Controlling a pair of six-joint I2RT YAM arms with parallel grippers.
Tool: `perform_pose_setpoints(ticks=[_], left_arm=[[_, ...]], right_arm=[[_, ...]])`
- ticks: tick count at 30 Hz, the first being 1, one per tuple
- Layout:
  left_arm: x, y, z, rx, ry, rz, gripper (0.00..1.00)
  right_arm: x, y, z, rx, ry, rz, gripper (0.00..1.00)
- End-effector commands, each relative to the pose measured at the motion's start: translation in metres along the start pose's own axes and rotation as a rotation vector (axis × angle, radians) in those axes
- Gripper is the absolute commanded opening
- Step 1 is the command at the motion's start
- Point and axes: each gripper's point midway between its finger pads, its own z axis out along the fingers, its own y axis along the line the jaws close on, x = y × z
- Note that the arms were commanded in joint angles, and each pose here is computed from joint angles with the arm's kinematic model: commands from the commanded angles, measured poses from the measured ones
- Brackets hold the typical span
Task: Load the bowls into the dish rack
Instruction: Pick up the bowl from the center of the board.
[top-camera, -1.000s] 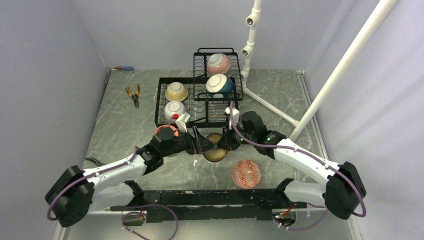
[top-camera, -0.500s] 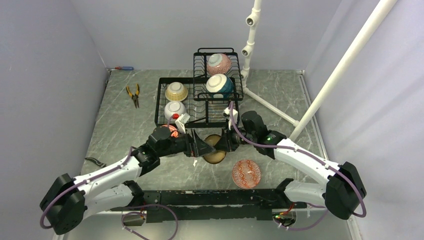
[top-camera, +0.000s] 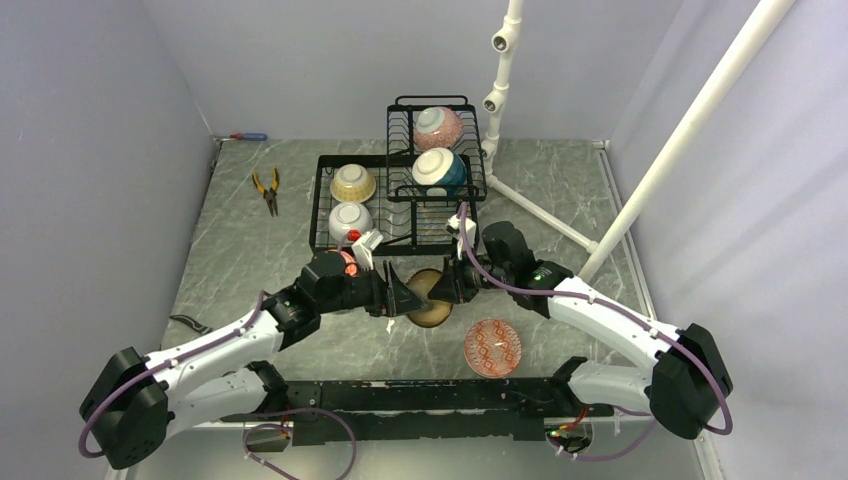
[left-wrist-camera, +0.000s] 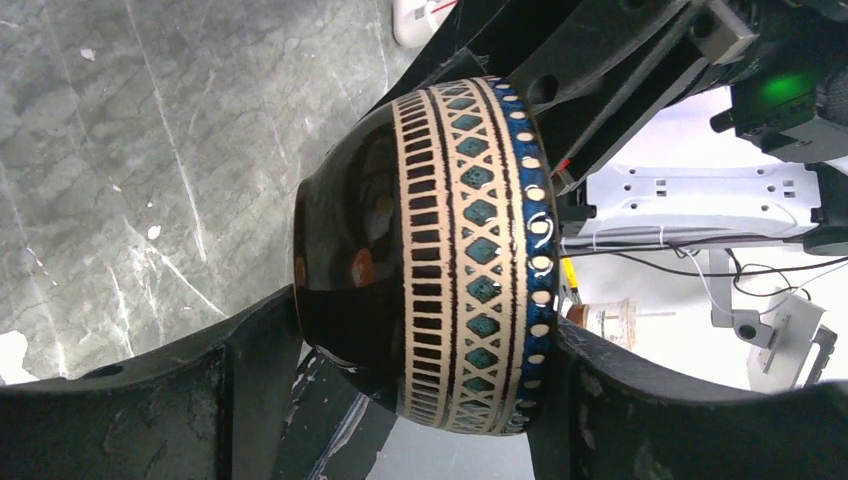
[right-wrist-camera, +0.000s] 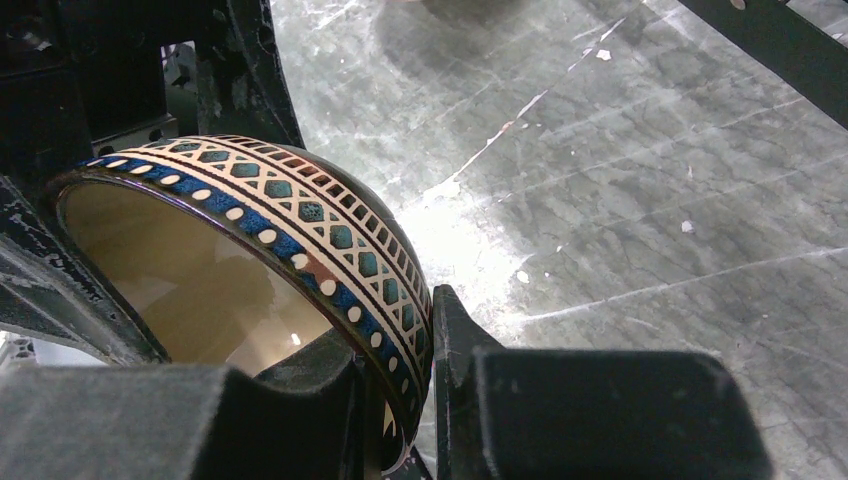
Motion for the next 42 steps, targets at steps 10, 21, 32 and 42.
perform_pose_setpoints(ticks=[10,21,32,42], left_arm=[[-0.010,-0.020,0.003,0.072,-0.019,0.045,0.29],[-0.023,0.008,-0.008,-0.133,-0.096,0.003,0.03],[-0.047,0.039,-0.030,-0.305,-0.135,-0.066,0.03],[-0.109,0.052,-0.059,-0.362,-0.204,-0.037,0.03]], right_arm=[[-0.041,0.019,-0.006,-0.053,-0.114,-0.055,0.00],[-0.049,0.033,0.001,-0.128,-0.091,0.011,0.61],[-0.065,0.029,-0.019,-0.116,-0.112,0.106,1.00],[-0.068,0.029,-0.041,-0.191,-0.115,0.154,1.00]])
